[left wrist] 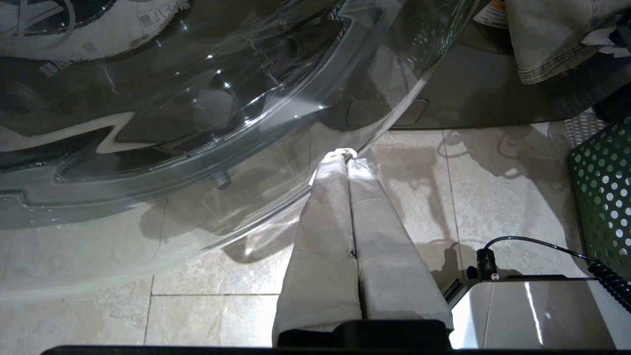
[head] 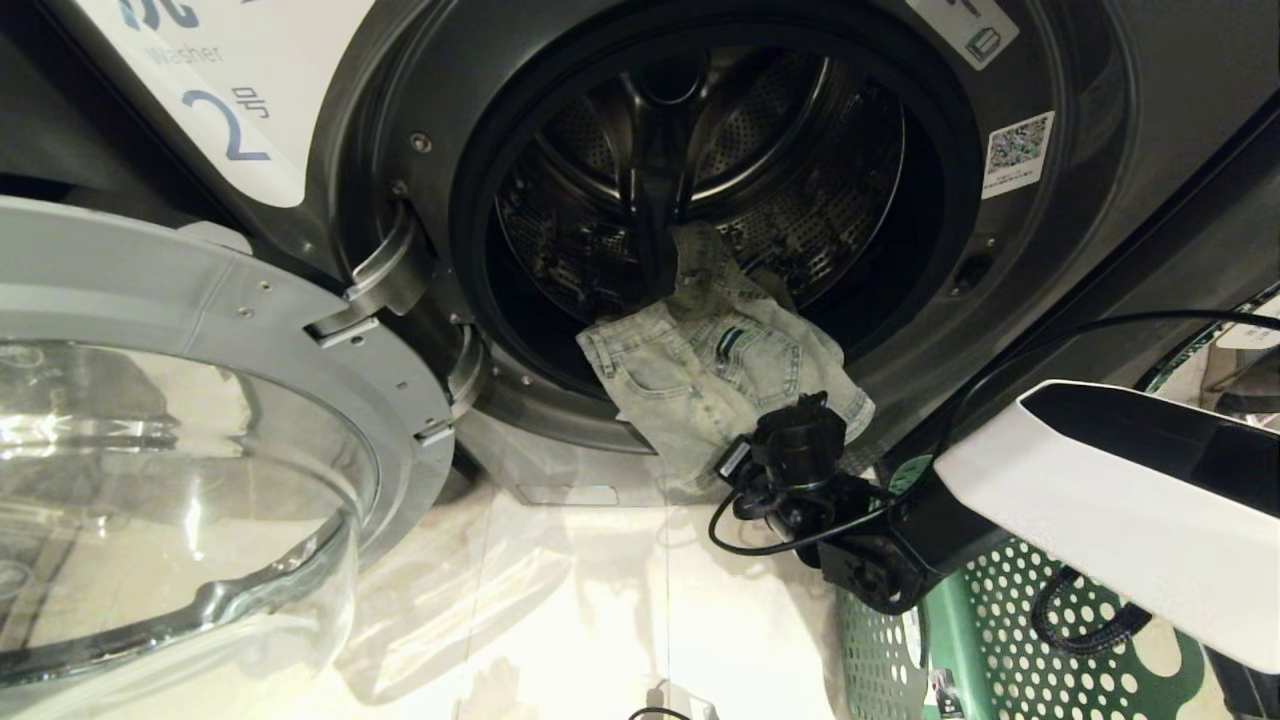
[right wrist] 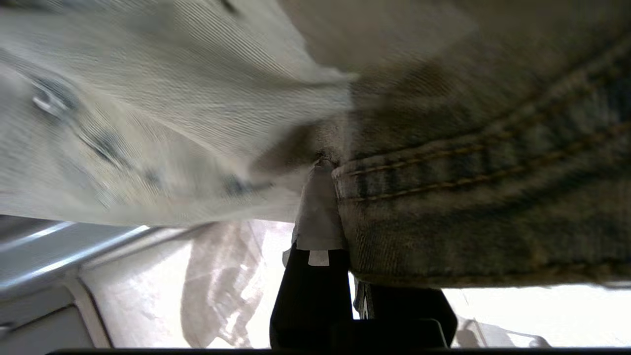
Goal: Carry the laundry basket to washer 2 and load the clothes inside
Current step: Place the clothes into the washing machine
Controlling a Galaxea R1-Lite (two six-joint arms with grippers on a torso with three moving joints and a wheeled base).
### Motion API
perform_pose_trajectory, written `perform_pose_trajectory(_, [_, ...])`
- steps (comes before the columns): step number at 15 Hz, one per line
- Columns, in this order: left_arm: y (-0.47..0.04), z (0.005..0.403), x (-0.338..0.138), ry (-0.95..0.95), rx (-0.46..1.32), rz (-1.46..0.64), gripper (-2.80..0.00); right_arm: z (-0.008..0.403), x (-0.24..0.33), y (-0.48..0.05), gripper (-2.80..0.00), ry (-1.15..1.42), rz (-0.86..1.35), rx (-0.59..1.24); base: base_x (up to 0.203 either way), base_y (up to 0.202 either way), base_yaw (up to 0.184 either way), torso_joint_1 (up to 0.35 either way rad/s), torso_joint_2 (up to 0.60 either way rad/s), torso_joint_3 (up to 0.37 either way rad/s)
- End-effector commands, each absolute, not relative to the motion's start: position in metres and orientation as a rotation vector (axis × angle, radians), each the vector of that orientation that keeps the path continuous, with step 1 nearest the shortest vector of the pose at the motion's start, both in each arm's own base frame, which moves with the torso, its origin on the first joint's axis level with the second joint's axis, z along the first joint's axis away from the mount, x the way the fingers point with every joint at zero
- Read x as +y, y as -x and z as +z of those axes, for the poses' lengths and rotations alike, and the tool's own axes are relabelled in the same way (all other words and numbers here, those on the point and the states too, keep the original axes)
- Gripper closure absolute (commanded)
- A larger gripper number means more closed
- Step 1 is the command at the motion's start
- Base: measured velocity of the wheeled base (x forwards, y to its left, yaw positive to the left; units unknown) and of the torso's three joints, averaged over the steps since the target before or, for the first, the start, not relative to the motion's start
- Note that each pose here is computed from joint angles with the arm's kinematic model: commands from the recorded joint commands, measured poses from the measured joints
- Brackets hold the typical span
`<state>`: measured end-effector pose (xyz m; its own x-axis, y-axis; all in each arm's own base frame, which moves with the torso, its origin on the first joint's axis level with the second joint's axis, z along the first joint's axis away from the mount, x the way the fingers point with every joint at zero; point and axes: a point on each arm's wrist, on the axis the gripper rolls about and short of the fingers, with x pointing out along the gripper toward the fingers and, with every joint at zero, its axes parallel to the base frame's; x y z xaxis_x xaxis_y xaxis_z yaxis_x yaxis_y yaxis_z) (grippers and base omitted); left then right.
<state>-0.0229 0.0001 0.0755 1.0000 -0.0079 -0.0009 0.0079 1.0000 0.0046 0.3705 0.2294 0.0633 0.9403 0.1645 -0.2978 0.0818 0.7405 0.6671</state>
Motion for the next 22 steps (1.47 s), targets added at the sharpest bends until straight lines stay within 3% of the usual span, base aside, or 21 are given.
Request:
perform_pose_trajectory(1, [0.023, 0.076, 0.0, -0.005, 0.002, -0.008, 0.0, 0.085, 0.233, -0.367, 0.0, -0.771, 0.082, 0.307, 0.0, 0.0, 0.0, 0.0, 0.0, 0.0])
perform_pose_trajectory(5, [0.023, 0.076, 0.0, -0.005, 0.002, -0.008, 0.0, 0.12, 0.246, -0.376, 0.0, -0.764, 0.142, 0.196, 0.0, 0.0, 0.0, 0.0, 0.0, 0.0])
perform_pose_trajectory(13, [0.023, 0.075, 0.0, -0.005, 0.003, -0.008, 0.0, 0.186, 0.264, -0.404, 0.0, -0.369, 0.173, -0.125, 0.0, 0.0, 0.0, 0.0, 0.0, 0.0])
perform_pose_trajectory(22, [0.023, 0.075, 0.0, -0.005, 0.003, -0.008, 0.0, 0.191, 0.283, -0.412, 0.0, -0.025, 0.209, -0.477, 0.0, 0.0, 0.0, 0.0, 0.0, 0.0])
